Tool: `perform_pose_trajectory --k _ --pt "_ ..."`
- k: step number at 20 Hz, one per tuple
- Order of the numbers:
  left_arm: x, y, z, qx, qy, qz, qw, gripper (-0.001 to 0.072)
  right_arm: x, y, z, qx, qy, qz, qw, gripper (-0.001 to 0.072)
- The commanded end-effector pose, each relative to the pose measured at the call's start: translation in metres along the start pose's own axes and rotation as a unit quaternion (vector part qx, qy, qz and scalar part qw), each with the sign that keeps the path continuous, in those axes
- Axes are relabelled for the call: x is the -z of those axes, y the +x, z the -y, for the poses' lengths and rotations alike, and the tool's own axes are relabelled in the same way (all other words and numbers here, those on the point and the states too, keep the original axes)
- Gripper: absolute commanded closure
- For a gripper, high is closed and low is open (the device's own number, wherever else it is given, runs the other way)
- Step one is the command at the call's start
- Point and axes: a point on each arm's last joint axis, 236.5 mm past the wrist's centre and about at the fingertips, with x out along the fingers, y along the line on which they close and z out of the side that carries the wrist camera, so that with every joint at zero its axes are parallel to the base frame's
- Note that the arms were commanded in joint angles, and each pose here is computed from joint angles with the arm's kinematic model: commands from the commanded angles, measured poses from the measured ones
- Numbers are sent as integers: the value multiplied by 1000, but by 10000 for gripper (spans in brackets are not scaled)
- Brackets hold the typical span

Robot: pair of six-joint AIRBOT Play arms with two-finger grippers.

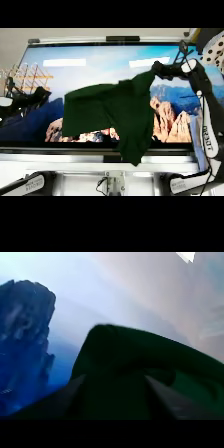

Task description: Fold the shirts.

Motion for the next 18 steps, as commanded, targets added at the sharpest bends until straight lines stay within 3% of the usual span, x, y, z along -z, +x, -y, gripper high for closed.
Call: perform_pose_trajectory --k 1,4,5,6,7,10,11,12,18 --pt "9 -8 10 23 -3 -61 998 80 4 -17 -8 -27 28 -32 999 197" --pt "2 -59 -19 1 5 -136 991 118 16 -79 37 38 0 -94 995 200" --pt "11 -74 -40 -24 4 -168 986 168 32 -103 65 85 -10 -138 987 201" --pt "27 -87 -64 -53 -1 -206 977 303 54 -129 96 139 -21 -192 971 201" --pt "49 -97 -85 -78 -12 -247 966 319 74 -151 118 178 -31 -241 954 201" --pt "128 -95 -107 -68 -57 -339 937 285 126 -187 141 189 -11 -321 928 201" --pt "149 -87 -106 -50 -64 -350 933 195 136 -188 141 180 0 -323 929 201" --pt "165 -79 -104 -33 -74 -350 933 155 145 -187 140 173 7 -321 931 201" --pt "200 -48 -104 -31 -82 -344 935 157 163 -182 134 153 20 -331 931 201"
